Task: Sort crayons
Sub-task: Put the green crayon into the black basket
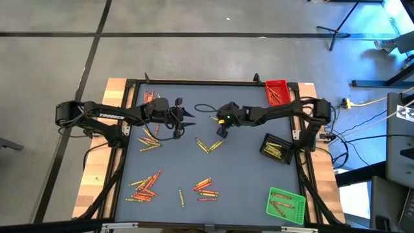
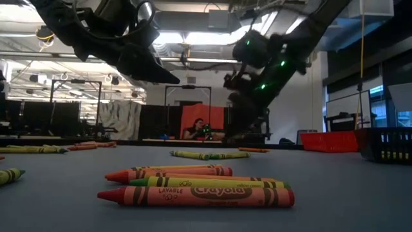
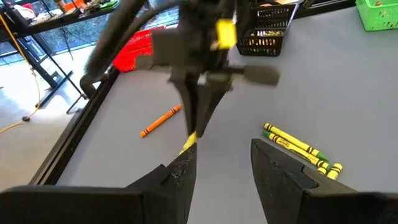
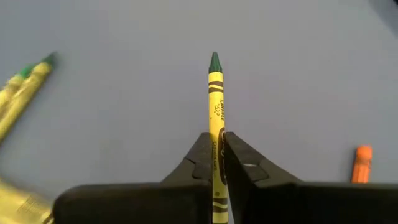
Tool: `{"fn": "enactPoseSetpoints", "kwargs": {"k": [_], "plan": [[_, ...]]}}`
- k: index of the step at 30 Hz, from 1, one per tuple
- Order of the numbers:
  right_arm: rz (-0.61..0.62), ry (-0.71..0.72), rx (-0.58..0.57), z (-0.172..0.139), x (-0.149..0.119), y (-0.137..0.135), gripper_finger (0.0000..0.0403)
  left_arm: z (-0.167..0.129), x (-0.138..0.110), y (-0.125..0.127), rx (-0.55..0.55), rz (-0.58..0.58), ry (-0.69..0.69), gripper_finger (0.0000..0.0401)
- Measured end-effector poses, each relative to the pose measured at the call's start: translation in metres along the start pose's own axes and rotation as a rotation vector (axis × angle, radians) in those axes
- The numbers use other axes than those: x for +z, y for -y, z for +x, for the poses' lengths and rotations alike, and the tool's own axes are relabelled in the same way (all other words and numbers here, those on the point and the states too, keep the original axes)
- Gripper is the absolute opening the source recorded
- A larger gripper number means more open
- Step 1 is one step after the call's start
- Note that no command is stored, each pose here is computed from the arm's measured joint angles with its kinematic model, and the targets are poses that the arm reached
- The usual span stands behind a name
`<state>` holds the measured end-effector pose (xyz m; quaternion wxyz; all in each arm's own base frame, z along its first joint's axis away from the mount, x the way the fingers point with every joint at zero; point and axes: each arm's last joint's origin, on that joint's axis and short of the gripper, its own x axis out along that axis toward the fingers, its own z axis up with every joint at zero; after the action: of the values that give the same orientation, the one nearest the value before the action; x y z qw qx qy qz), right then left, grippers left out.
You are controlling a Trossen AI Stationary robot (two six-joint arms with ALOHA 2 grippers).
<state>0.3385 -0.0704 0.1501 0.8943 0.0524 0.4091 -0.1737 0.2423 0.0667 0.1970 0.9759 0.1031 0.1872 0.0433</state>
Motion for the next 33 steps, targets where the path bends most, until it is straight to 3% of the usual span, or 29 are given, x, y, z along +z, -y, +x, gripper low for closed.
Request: {"fn": "enactPoseSetpoints", "kwargs": {"k": [16,23,33], "plan": [[-0.057,-0.135,0.096,-0.114,-0.01,-0.036,0.0025,0.0,0.0,0.0,0.0,0.0,-0.001,0.0135],[-0.002,-0.231,0.115,-0.157,-0.029,-0.044,0.0025,0.0,0.0,0.0,0.0,0.0,0.001,0.0135],[0.198,-0.411,0.091,-0.21,-0.063,-0.052,0.0026,0.0,0.0,0.0,0.0,0.0,0.001,0.0135]]}}
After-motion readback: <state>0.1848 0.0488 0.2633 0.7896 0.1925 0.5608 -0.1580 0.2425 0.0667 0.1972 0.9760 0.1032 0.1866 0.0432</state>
